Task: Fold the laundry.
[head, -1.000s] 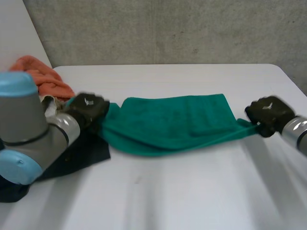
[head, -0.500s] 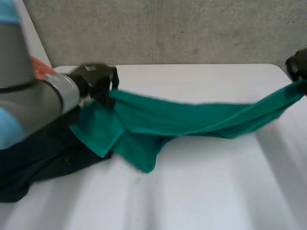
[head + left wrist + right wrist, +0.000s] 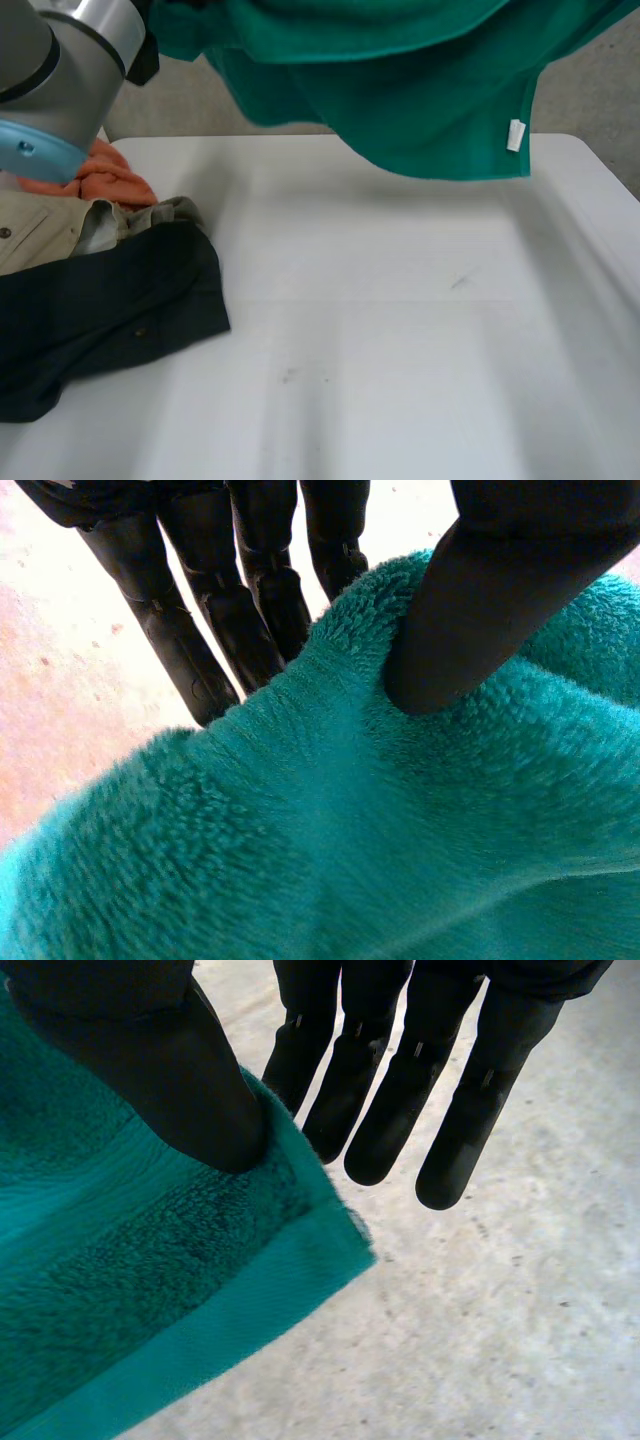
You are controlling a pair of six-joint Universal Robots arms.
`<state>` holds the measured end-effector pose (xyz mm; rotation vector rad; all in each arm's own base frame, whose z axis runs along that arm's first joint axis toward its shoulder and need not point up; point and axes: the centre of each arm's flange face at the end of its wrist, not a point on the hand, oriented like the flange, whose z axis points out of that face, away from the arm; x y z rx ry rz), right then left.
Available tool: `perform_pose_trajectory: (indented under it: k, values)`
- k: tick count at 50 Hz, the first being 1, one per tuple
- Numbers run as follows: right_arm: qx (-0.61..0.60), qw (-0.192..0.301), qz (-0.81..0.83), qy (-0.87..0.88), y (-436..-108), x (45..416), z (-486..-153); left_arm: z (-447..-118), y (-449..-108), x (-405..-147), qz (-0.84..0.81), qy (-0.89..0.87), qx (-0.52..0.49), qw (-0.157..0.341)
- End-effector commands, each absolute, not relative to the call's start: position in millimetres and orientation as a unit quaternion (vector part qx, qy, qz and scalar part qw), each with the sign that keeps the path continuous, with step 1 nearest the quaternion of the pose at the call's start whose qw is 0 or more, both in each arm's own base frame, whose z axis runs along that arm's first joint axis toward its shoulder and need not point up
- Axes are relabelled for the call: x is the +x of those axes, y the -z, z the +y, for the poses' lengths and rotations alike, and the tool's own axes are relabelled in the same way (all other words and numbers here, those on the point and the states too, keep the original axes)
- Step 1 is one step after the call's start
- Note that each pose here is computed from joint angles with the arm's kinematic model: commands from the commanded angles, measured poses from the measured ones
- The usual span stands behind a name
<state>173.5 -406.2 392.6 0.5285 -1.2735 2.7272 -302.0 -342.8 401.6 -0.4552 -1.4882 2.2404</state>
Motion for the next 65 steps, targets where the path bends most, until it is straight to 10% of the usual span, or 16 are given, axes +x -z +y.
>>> perform_pose_trajectory:
  k: [1, 18, 47, 65]
  values:
    - [0.238, 0.043, -0.499, -0.832, -335.3, 175.1, -402.7, -335.2, -326.7, -300.8, -0.648, -0.712, -0.184, 0.200]
    - [0.352, 0.073, -0.666, -0.654, -170.4, 163.5, -384.9, -342.7, -152.0, -334.5, -0.747, -0.582, -0.308, 0.094]
    - [0.325, 0.065, -0.691, -0.642, -167.4, 162.5, -376.6, -230.2, -181.8, -292.9, -0.692, -0.585, -0.422, 0.008]
    - [0.329, 0.062, -0.696, -0.635, -161.8, 163.7, -372.6, -271.5, -124.6, -298.9, -0.723, -0.536, -0.436, -0.007]
